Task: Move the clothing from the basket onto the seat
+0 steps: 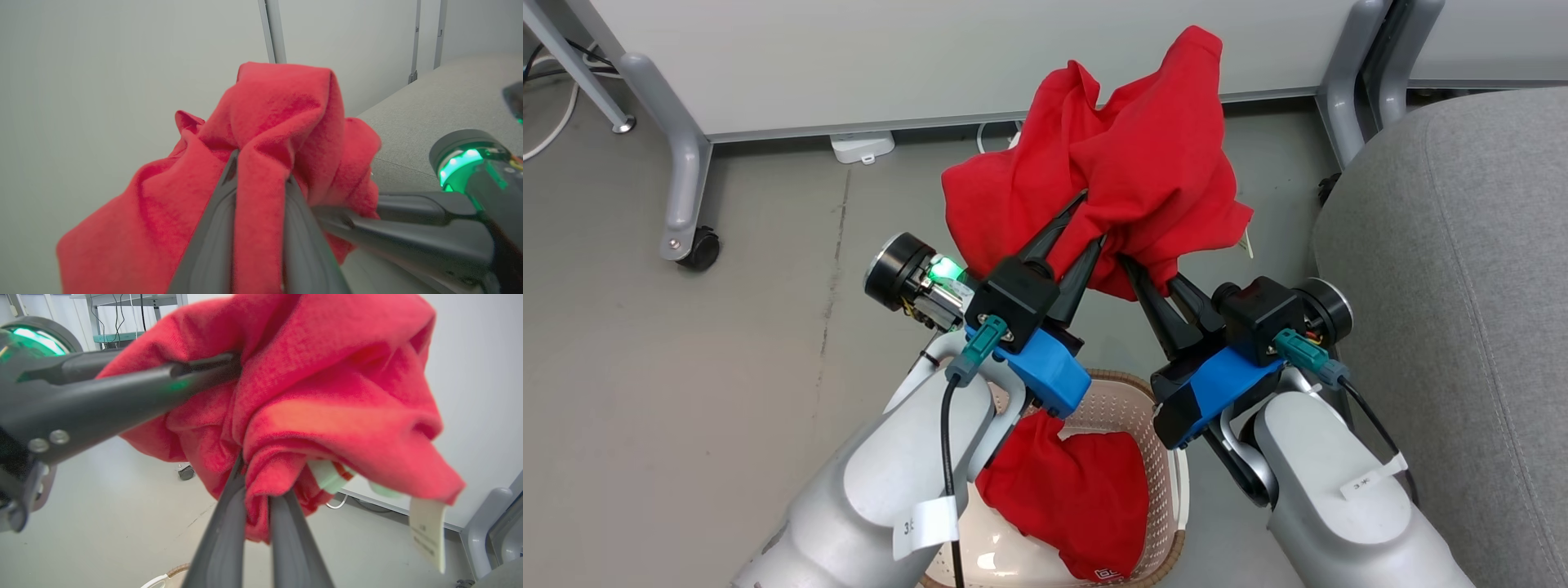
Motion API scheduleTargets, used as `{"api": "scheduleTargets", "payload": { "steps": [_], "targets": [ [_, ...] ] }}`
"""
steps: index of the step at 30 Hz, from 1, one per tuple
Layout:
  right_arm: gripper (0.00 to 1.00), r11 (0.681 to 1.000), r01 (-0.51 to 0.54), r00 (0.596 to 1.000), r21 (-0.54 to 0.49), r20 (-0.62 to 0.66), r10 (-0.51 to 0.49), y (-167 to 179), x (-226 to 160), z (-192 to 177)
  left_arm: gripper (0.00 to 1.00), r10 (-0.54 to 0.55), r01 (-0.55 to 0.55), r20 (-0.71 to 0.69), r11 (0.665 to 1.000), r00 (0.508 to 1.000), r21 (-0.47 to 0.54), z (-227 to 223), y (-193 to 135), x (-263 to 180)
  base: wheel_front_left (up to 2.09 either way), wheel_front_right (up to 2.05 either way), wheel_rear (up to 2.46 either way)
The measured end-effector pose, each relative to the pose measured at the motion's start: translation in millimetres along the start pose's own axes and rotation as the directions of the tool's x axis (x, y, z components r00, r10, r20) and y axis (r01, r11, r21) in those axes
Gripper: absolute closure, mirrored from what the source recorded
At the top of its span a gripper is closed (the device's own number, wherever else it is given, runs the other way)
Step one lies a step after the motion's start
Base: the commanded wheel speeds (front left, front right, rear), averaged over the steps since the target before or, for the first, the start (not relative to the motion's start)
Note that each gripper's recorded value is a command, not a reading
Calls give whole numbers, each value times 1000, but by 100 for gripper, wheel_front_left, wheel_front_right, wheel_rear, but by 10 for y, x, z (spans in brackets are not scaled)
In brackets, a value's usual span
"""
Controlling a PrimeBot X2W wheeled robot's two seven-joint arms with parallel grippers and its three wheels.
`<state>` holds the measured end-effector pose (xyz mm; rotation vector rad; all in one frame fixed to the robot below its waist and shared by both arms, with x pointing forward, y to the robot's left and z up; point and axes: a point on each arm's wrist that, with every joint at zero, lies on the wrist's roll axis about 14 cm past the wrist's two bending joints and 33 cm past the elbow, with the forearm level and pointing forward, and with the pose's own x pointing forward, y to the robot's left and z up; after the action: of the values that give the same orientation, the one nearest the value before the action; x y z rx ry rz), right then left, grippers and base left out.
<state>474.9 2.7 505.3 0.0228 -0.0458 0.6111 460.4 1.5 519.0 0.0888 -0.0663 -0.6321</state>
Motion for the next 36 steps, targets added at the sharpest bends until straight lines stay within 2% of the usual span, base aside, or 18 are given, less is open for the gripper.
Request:
{"api": "scheduleTargets", "payload": {
  "steps": [13, 14, 15, 16, 27, 36],
  "targets": [
    [100, 1000, 0, 1000, 7, 4, 0, 3, 0, 7, 100, 4, -4, 0, 1000, 1000, -1, -3, 14, 14, 0, 0, 0],
    [100, 1000, 0, 1000, 7, 4, 0, 3, 1, 6, 86, 6, -6, 0, 1000, 1000, -3, -7, 20, 14, 0, 0, 0],
    [100, 1000, 0, 1000, 8, 4, 0, 3, 1, 6, 20, 8, -8, -1, 1000, 1000, -4, -11, 25, 15, 0, 0, 0],
    [100, 1000, 0, 1000, 8, 4, 0, 2, 2, 6, 0, 10, -10, -2, 1000, 1000, -5, -13, 31, 15, 0, 0, 0],
    [100, 1000, 8, 1000, 8, 1, -9, -24, -17, -17, 0, 10, -10, 2, 1000, 1000, -3, -15, 31, 38, 0, 0, 0],
    [100, 998, 66, 998, 10, 2, -66, -207, -75, -18, 0, -3, 3, -1, 1000, 1000, -1, -42, -4, 70, 0, 0, 0]
  ]
}}
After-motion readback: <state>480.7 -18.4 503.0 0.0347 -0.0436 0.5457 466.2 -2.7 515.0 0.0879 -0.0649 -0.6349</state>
